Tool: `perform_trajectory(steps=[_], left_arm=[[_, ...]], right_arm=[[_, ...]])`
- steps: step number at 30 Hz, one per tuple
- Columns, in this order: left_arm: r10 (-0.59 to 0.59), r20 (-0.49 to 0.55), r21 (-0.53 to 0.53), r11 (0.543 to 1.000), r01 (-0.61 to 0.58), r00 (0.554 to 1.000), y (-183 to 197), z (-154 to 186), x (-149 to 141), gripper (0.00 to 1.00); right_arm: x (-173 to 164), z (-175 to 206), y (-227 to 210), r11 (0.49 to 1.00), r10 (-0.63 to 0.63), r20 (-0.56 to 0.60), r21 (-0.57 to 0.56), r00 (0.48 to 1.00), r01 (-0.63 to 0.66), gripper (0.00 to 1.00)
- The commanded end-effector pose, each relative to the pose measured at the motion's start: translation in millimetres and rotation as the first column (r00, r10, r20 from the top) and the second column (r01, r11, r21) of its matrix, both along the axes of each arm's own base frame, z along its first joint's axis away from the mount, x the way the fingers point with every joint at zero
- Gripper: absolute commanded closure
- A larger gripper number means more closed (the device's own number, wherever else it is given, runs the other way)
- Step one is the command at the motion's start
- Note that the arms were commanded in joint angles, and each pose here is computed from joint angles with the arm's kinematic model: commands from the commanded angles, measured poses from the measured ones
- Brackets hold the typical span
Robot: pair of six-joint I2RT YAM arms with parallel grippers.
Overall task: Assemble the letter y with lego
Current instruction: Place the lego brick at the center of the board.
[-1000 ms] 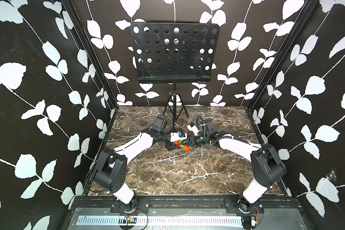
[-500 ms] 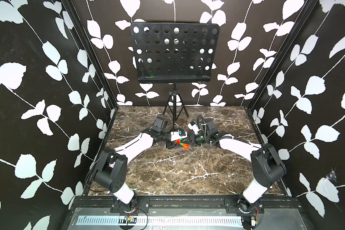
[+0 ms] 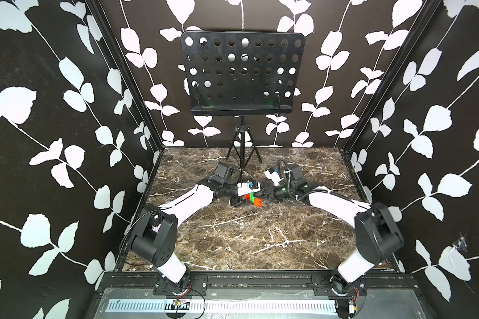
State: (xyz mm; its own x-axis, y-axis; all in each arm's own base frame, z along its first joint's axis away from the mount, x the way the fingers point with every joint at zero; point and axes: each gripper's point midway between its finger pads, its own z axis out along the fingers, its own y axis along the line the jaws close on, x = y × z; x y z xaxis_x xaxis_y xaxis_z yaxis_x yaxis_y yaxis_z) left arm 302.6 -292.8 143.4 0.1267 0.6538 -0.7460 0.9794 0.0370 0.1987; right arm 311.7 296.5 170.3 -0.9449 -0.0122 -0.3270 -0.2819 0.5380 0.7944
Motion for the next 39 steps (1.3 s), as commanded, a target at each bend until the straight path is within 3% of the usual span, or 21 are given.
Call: perform_trajectory(steps=[1, 4, 7, 9, 13, 15, 19, 26, 30, 35, 37, 38, 39], left_arm=[[0.073, -0.095, 0.066, 0.996, -0.067, 0.993, 2, -17, -5, 0.44], [0.189, -0.175, 0.086, 0.981, -0.176, 0.966, -2, -20, -4, 0.44], [0.360, -0.266, 0.104, 0.933, -0.344, 0.894, -7, -19, 8, 0.45], [0.504, -0.337, 0.144, 0.862, -0.486, 0.795, -10, -24, 22, 0.48], [0.659, -0.405, 0.252, 0.747, -0.616, 0.633, -19, -41, 31, 0.48], [0.725, -0.440, 0.298, 0.674, -0.676, 0.530, -21, -50, 34, 0.48], [0.835, -0.423, 0.409, 0.522, -0.749, 0.351, -13, -69, 33, 0.49], [0.883, -0.381, 0.486, 0.443, -0.753, 0.274, -16, -91, 12, 0.48], [0.889, -0.369, 0.499, 0.436, -0.749, 0.272, -14, -98, 10, 0.33], [0.882, -0.360, 0.468, 0.452, -0.760, 0.304, -12, -85, 14, 0.13], [0.872, -0.365, 0.443, 0.471, -0.763, 0.327, -13, -76, 15, 0.02], [0.864, -0.372, 0.428, 0.484, -0.763, 0.339, -15, -69, 15, 0.01], [0.855, -0.379, 0.410, 0.498, -0.764, 0.353, -15, -61, 16, 0.01]], right_arm=[[8, 18, -39, 0.993, -0.098, 0.092, -0.062, 0.991, 0.104, 0.43], [17, 30, -74, 0.968, -0.216, 0.161, -0.092, 0.963, 0.232, 0.42], [21, 36, -104, 0.932, -0.310, 0.214, -0.124, 0.926, 0.340, 0.41], [21, 38, -116, 0.914, -0.348, 0.234, -0.132, 0.908, 0.384, 0.41], [19, 36, -126, 0.895, -0.384, 0.248, -0.135, 0.889, 0.424, 0.41], [17, 36, -128, 0.892, -0.390, 0.254, -0.135, 0.885, 0.432, 0.41], [13, 33, -131, 0.890, -0.393, 0.256, -0.134, 0.883, 0.435, 0.41], [8, 27, -133, 0.889, -0.392, 0.250, -0.143, 0.885, 0.434, 0.41], [7, 19, -137, 0.881, -0.398, 0.243, -0.167, 0.885, 0.443, 0.40], [10, 11, -150, 0.864, -0.400, 0.259, -0.214, 0.879, 0.456, 0.39], [13, 8, -158, 0.852, -0.405, 0.271, -0.233, 0.873, 0.468, 0.34], [16, 8, -163, 0.844, -0.408, 0.285, -0.243, 0.867, 0.477, 0.25], [18, 6, -169, 0.834, -0.414, 0.297, -0.256, 0.861, 0.489, 0.04]])
